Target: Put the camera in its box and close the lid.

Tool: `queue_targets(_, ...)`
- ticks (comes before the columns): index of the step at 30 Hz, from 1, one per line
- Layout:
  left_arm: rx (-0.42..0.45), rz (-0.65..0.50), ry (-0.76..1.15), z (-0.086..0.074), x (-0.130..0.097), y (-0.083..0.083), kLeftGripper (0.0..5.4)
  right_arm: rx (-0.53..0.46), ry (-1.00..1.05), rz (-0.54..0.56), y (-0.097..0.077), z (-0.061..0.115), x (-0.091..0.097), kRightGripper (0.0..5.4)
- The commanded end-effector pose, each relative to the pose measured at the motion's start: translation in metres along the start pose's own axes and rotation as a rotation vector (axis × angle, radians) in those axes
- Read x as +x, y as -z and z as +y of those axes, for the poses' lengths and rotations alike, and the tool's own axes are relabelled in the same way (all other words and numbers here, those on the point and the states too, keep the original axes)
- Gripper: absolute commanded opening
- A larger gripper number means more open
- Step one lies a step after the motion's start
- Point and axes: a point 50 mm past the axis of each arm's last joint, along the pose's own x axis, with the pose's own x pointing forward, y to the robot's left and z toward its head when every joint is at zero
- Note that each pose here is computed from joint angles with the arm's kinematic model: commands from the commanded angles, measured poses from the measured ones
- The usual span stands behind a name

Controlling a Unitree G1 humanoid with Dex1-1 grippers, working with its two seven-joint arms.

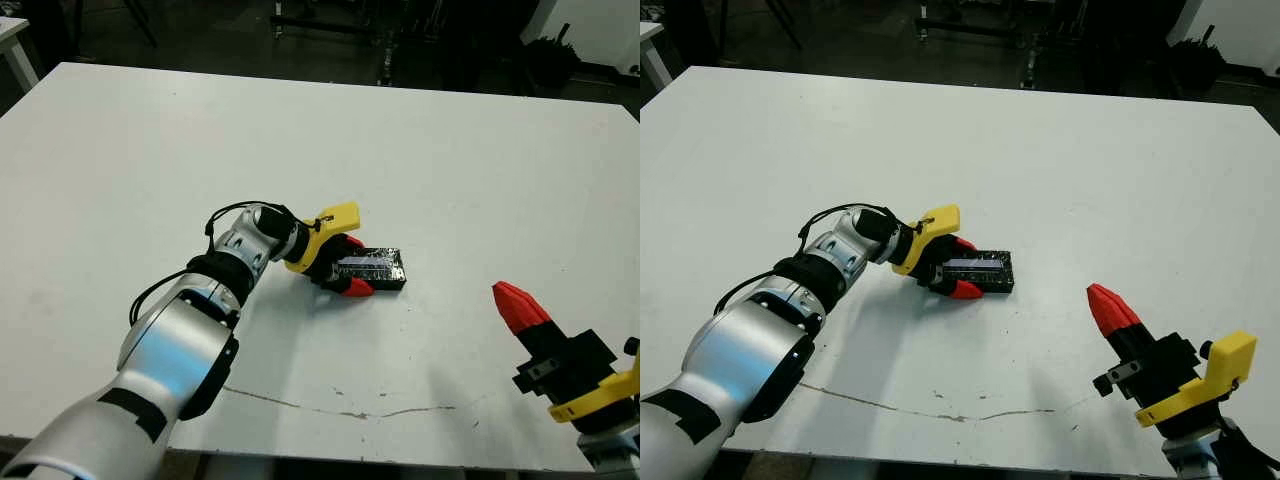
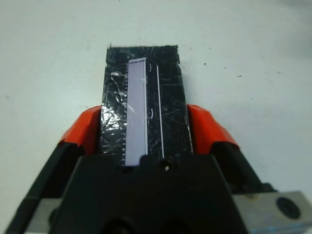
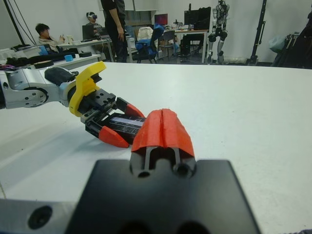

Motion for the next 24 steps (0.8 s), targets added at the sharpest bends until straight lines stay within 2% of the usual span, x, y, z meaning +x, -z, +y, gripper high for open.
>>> queue_targets(1, 0.048, 0.011, 0.246, -0.049, 0.065, -0.004, 4.74, -0.020, 0.006, 0.034, -0.003, -0.003, -0.001, 0.00)
queue_targets(7, 0.003, -0.040, 0.238, -0.047, 0.059, 0.002, 5.39, -0.030, -0.001, 0.040, -0.003, -0.003, -0.001, 0.00)
queue_targets(10, -0.060, -0.058, 0.237, -0.045, 0.055, 0.005, 5.39, -0.031, -0.017, 0.035, -0.003, -0.004, -0.001, 0.00)
queue_targets(17, -0.092, -0.147, 0.167, -0.034, 0.037, 0.007, 5.39, -0.025, -0.012, 0.028, 0.000, -0.003, 0.000, 0.00)
queue_targets(20, -0.109, -0.186, 0.115, -0.026, 0.023, 0.010, 5.39, -0.026, -0.016, 0.027, 0.000, -0.002, 0.000, 0.00)
queue_targets(24, -0.126, -0.218, 0.047, -0.012, -0.008, 0.017, 5.39, -0.024, -0.019, 0.013, 0.002, 0.000, 0.000, 0.00)
